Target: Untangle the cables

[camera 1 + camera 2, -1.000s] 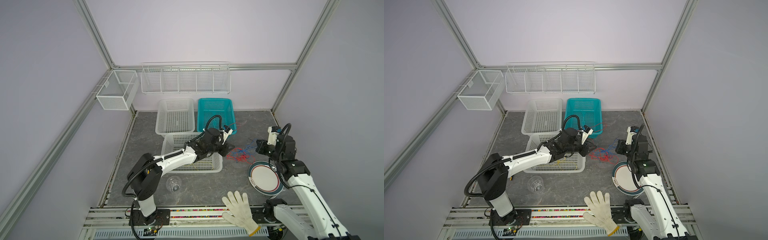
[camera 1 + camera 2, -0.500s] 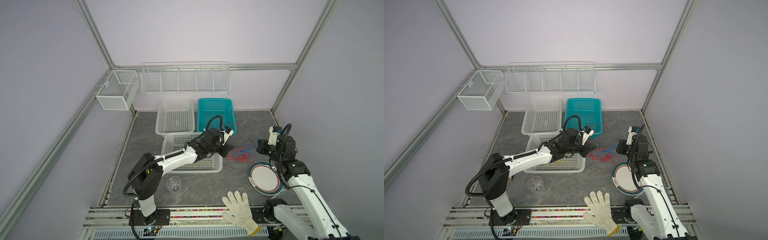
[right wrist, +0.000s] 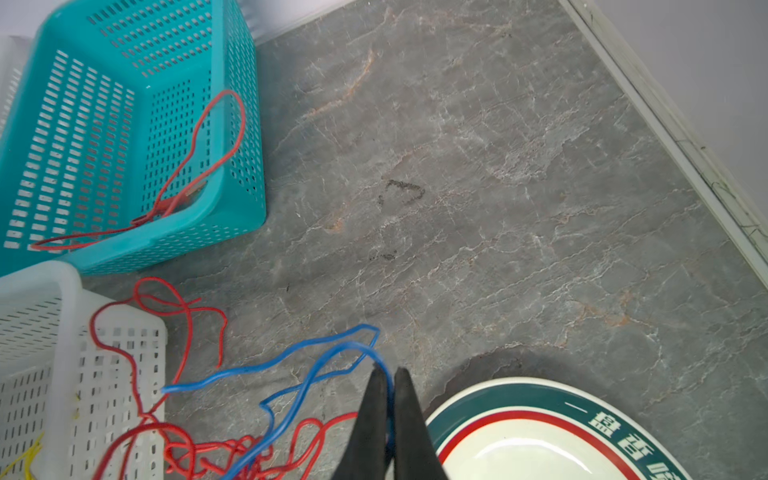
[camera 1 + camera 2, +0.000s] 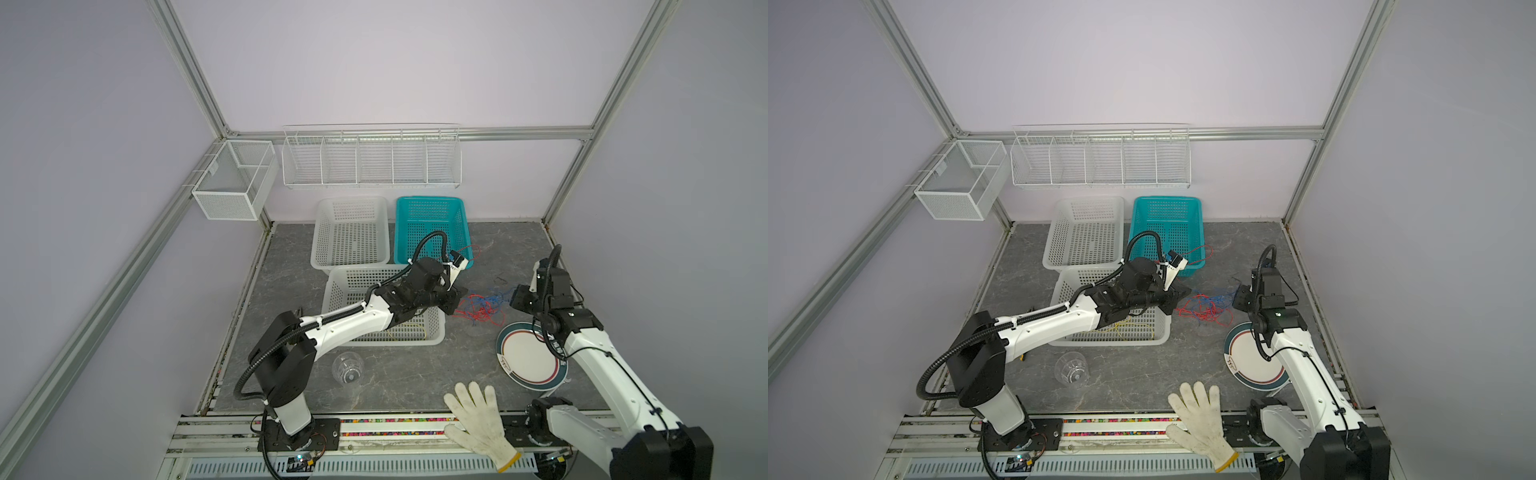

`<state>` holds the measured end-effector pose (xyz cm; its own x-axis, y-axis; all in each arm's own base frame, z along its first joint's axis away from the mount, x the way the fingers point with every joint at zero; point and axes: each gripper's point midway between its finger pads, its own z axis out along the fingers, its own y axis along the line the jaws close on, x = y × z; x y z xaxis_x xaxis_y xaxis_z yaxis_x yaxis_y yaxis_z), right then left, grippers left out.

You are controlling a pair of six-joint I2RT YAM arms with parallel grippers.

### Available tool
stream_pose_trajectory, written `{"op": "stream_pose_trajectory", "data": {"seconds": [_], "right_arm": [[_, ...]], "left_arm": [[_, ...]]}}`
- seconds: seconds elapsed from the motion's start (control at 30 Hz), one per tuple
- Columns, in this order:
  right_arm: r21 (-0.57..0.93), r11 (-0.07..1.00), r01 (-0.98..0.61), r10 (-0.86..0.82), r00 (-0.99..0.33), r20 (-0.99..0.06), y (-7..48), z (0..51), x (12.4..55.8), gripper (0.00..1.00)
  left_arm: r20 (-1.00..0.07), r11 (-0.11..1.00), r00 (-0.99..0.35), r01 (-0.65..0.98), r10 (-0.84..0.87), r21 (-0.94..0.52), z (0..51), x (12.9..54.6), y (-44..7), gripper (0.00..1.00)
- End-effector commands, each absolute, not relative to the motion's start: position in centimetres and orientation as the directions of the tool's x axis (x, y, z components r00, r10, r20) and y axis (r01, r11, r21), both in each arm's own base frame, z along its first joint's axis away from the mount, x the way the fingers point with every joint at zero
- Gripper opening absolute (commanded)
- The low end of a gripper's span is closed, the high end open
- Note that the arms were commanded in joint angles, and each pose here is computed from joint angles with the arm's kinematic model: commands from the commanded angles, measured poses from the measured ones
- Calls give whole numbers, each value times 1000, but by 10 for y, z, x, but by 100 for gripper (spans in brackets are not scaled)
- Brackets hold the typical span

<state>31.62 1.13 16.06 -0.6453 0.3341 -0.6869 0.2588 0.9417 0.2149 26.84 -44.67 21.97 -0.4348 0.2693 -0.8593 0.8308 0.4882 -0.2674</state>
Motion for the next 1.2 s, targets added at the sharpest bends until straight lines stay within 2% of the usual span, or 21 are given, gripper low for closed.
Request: {"op": "stream_pose_trajectory", "data": {"seconds": [0.0, 0.13, 0.27, 0.47, 0.77, 1.0, 1.17], "right_arm": [[34, 888, 459, 353, -633, -688, -43, 140, 302, 7], [73, 902, 425, 358, -644, -676, -35, 138, 305, 7], [118, 912, 393, 363, -641, -676, -26, 141, 310, 8], [264, 948, 178, 312, -678, -666, 17, 156, 320, 23], [347, 938, -17, 251, -658, -710, 50, 197, 310, 43], [392, 899, -196, 200, -614, -764, 83, 225, 296, 69], [385, 887, -254, 151, -629, -763, 100, 225, 299, 75]], "left_arm": [[-882, 627, -405, 759, 242, -177, 244, 298, -404, 0], [-887, 654, -410, 735, 213, -182, 249, 303, -388, 0], [-894, 629, -398, 754, 207, -190, 254, 299, -390, 0], [-892, 576, -404, 786, 203, -225, 252, 293, -406, 0], [-879, 588, -397, 789, 263, -180, 237, 294, -418, 0], [-885, 563, -367, 812, 286, -155, 238, 291, -429, 0], [-905, 498, -290, 861, 311, -105, 245, 276, -441, 0]]}}
